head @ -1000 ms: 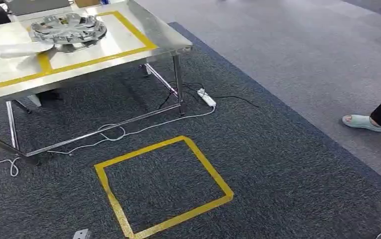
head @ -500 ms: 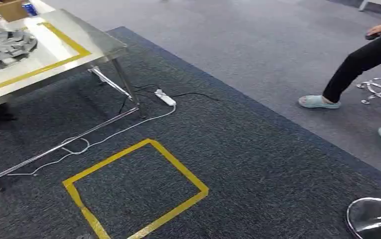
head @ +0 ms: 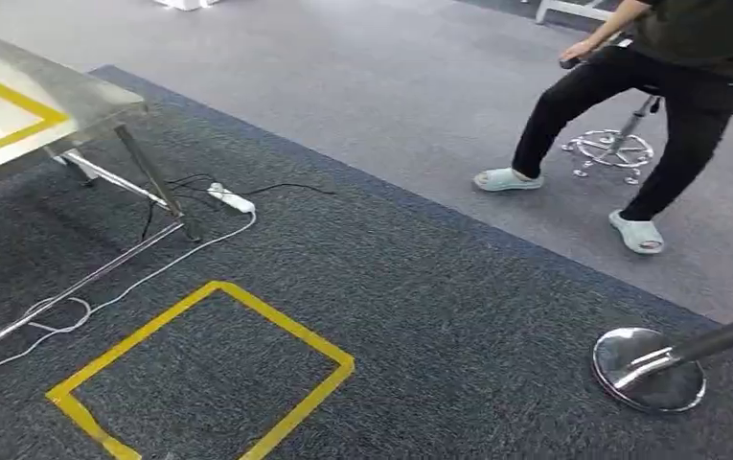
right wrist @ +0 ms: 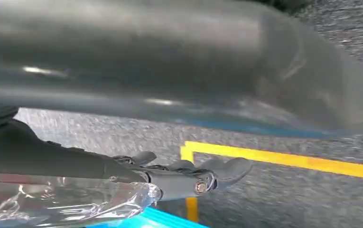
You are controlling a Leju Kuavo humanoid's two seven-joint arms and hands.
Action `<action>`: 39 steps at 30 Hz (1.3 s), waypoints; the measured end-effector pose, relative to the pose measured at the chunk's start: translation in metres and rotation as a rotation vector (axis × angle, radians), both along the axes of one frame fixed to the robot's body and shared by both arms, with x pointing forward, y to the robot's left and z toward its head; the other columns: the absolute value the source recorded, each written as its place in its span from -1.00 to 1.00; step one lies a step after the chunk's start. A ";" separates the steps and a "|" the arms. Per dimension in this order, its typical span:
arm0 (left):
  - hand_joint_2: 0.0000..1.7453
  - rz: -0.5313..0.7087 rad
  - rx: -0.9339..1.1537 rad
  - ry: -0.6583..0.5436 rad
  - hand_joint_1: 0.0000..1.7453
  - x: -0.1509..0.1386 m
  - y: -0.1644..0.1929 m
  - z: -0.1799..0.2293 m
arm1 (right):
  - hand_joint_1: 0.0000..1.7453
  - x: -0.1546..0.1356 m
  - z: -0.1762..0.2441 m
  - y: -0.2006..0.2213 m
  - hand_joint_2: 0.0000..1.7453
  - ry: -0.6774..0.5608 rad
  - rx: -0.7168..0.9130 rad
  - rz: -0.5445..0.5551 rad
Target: Take the parts from the cabinet and place them on the table.
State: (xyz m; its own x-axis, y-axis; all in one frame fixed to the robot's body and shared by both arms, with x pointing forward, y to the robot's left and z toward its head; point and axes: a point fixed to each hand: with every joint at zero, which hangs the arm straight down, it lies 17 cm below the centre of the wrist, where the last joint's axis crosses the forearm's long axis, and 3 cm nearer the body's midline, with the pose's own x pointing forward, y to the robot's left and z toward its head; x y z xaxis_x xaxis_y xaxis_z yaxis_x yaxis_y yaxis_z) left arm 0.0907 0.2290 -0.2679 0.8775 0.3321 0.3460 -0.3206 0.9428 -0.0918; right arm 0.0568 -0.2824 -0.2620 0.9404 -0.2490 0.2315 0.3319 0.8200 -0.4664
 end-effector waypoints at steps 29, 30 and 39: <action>-1.00 -0.014 -0.021 0.014 -1.00 0.003 -0.005 0.000 | -1.00 -0.006 -0.001 0.001 -1.00 0.015 0.007 -0.008; -1.00 -0.015 -0.021 0.018 -1.00 0.000 -0.005 0.000 | -1.00 -0.005 -0.001 0.001 -1.00 0.015 0.008 -0.009; -1.00 -0.030 -0.038 0.033 -1.00 -0.004 -0.008 -0.001 | -1.00 -0.006 -0.003 0.005 -1.00 0.014 0.029 -0.010</action>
State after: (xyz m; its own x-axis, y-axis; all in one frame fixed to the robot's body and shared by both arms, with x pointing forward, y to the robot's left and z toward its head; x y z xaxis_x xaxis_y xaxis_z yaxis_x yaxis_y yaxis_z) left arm 0.0865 0.2207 -0.2690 0.8981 0.3177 0.3043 -0.2955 0.9481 -0.1177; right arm 0.0510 -0.2778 -0.2646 0.9408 -0.2653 0.2110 0.3342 0.8298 -0.4469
